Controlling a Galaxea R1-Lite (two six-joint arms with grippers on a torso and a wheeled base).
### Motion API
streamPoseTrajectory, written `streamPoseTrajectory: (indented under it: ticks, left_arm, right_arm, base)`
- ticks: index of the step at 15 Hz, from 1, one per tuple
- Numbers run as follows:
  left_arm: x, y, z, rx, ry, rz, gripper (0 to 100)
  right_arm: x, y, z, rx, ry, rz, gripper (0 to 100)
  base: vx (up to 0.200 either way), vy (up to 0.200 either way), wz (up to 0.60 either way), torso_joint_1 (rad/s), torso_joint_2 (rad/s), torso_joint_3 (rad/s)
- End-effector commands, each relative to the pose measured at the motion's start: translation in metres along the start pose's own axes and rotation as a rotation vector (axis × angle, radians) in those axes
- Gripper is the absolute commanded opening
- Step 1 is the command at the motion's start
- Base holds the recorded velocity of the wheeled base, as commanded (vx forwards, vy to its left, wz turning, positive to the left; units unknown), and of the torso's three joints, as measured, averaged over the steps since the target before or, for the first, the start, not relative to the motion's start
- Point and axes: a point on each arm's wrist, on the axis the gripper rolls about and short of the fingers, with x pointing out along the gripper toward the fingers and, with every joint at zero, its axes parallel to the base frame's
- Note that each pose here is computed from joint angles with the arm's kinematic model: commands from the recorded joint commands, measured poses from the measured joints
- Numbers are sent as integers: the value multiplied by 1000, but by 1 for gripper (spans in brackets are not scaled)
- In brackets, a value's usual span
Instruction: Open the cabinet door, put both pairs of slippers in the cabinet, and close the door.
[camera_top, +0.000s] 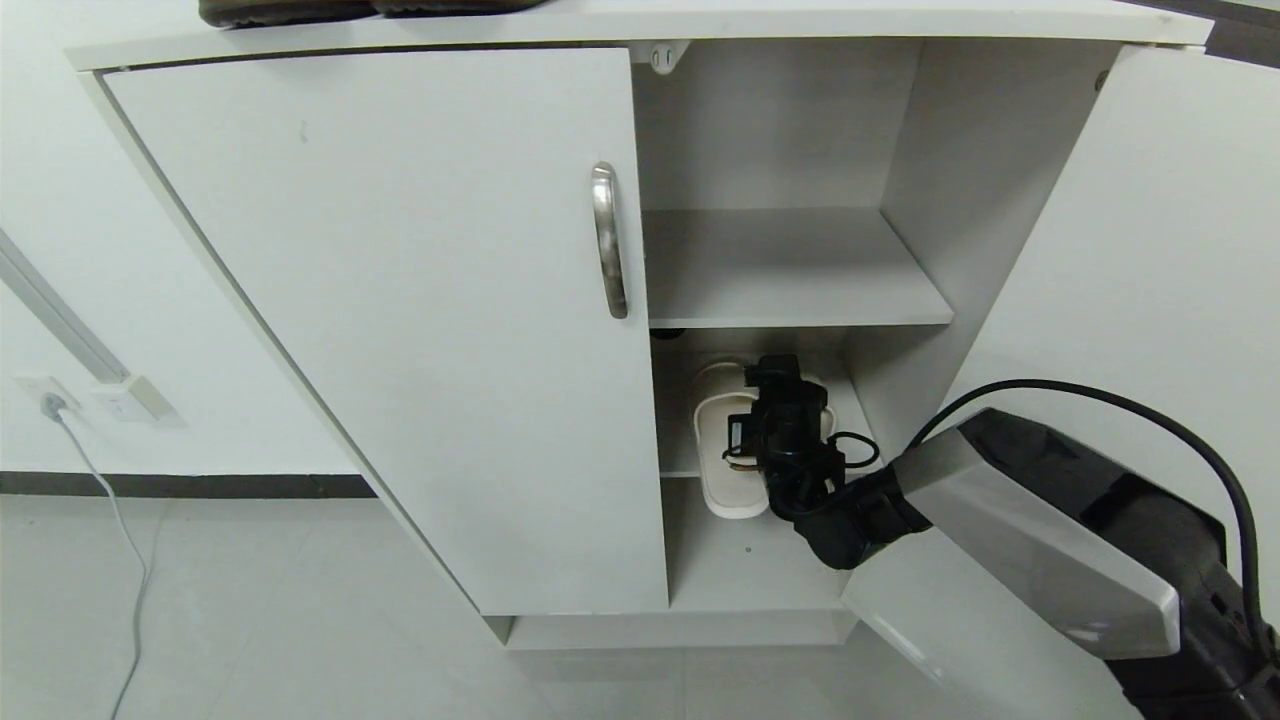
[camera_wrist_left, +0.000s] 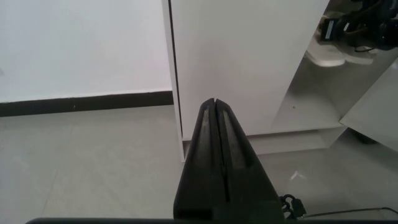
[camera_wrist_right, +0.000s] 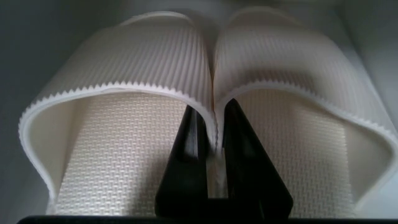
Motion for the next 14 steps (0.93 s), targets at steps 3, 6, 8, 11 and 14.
streamPoseTrajectory:
  ticks: [3, 6, 8, 11, 14]
  left_arm:
    - [0, 0, 0, 0, 1, 0, 0]
    - [0, 0, 0, 0, 1, 0, 0]
    - [0, 0, 0, 0, 1, 2, 0]
    - [0, 0, 0, 0, 1, 0, 0]
    - [0, 0, 0, 0, 1, 0, 0]
  right_arm:
    - [14, -2, 12, 6, -8, -5, 0]
    - [23, -1, 10, -2, 5, -12, 0]
    - [28, -1, 8, -11, 9, -17, 0]
    - [31, -2, 9, -17, 1, -21, 0]
    - [31, -1, 7, -19, 5, -20, 0]
  base:
    - [0, 0, 0, 0, 0, 0]
    - [0, 0, 0, 0, 0, 0]
    - [0, 0, 0, 0, 0, 0]
    - [0, 0, 0, 0, 0, 0]
    - [0, 0, 0, 0, 0, 0]
